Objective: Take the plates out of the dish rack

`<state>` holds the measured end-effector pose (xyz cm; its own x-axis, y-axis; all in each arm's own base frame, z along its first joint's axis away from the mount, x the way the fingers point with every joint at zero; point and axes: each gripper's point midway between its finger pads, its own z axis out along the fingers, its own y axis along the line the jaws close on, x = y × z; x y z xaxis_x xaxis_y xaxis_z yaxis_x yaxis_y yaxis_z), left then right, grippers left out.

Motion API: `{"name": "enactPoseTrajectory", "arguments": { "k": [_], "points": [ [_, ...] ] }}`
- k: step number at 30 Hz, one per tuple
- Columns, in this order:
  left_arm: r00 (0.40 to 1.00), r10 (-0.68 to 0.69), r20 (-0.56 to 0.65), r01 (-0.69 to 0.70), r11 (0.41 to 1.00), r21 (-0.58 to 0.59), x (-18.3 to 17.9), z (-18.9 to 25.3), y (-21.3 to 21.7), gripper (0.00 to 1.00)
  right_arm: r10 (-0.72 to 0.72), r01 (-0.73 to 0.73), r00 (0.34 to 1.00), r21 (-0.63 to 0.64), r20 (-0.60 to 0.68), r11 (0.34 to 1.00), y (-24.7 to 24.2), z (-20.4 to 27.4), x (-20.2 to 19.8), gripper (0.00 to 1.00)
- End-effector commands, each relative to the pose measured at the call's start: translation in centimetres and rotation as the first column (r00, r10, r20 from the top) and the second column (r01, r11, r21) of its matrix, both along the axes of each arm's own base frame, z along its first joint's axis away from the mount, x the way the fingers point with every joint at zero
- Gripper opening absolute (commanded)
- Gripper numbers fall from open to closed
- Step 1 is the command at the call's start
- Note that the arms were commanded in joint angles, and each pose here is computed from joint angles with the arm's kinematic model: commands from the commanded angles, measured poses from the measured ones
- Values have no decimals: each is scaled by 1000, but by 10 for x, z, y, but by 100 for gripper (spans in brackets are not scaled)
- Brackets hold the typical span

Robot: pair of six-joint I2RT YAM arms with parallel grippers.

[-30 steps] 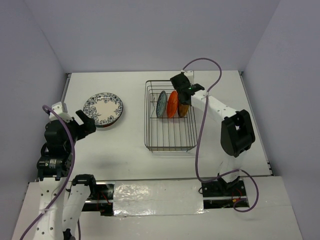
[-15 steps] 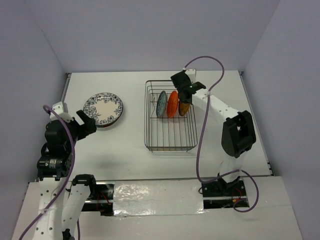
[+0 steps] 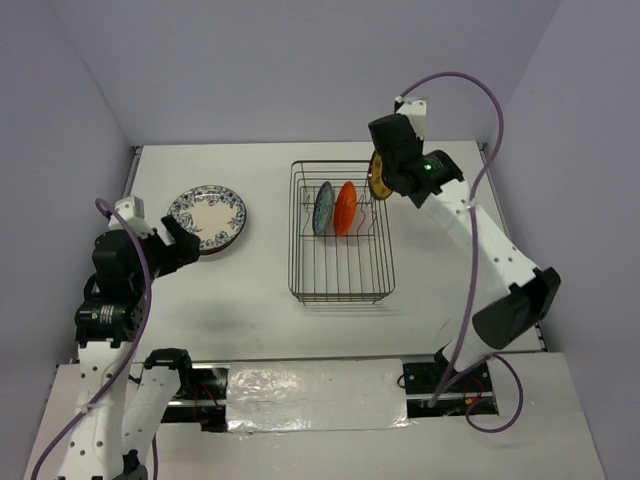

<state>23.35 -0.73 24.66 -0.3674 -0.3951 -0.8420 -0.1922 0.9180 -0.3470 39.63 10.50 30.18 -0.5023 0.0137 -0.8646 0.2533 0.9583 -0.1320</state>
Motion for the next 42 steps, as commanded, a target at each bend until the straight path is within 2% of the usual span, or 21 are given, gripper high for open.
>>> {"name": "enactPoseTrajectory", "arguments": {
  "k": [1,2,3,5,8,10,13,18,24,28,29,30,31,34,35,36,37,38,39,41,42],
  "points": [
    [964,-238,123,248,965,-81,4,44,-46,100,161,-165,979,20,125,986,19,68,-39,0],
    [899,-388,202,416,900,-127,0,63,-76,100,246,-254,960,44,131,966,35,72,-46,0],
    [865,-438,245,486,854,-187,-4,74,-92,99,421,-438,895,120,148,891,71,81,-66,0],
    [759,-569,315,645,722,-250,-17,89,-122,100,580,-605,796,204,170,770,108,81,-86,0],
    [654,-633,414,753,594,-282,-27,114,-140,99,770,-805,584,310,258,506,160,84,-131,0],
    [637,-647,419,767,583,-266,-26,117,-142,100,811,-857,485,360,326,368,180,87,-155,0],
    [642,-674,365,766,589,-258,-26,105,-141,100,832,-879,405,412,379,241,196,89,-178,0],
    [622,-696,358,782,574,-243,-28,98,-142,100,834,-891,317,443,453,98,219,103,-200,0],
    [594,-720,359,804,539,-251,-31,90,-146,91,828,-876,327,475,456,85,234,101,-198,0],
    [583,-729,359,813,524,-255,-31,86,-148,55,813,-863,343,499,471,75,242,100,-196,1],
    [580,-730,360,814,521,-256,-32,86,-148,41,815,-856,351,510,461,80,246,95,-195,2],
    [579,-729,364,815,520,-254,-32,87,-148,13,812,-851,364,518,455,91,248,92,-192,2],
    [593,-719,363,805,538,-249,-28,87,-146,0,809,-846,369,526,457,88,250,91,-191,3],
    [645,-688,333,763,596,-249,-22,83,-140,0,806,-834,375,545,457,79,257,82,-189,17],
    [712,-636,298,702,660,-268,-14,76,-131,0,806,-830,381,551,453,83,257,77,-189,26],
    [751,-599,276,659,701,-271,-11,72,-125,0,796,-826,412,551,443,120,253,72,-184,48],
    [801,-548,240,598,747,-291,-6,64,-117,0,791,-810,456,559,407,180,245,62,-180,54],
    [889,-419,186,457,843,-285,9,51,-95,0,772,-789,512,562,377,249,236,52,-173,59],
    [938,-337,77,343,881,-326,8,27,-83,0,700,-747,619,544,356,383,211,49,-159,67],
    [986,-163,-40,143,939,-313,14,-4,-56,0,625,-677,712,548,319,491,183,32,-151,69],
    [987,-126,-101,86,938,-336,13,-27,-52,0,579,-654,743,549,335,521,162,37,-150,70]
  ]
}}
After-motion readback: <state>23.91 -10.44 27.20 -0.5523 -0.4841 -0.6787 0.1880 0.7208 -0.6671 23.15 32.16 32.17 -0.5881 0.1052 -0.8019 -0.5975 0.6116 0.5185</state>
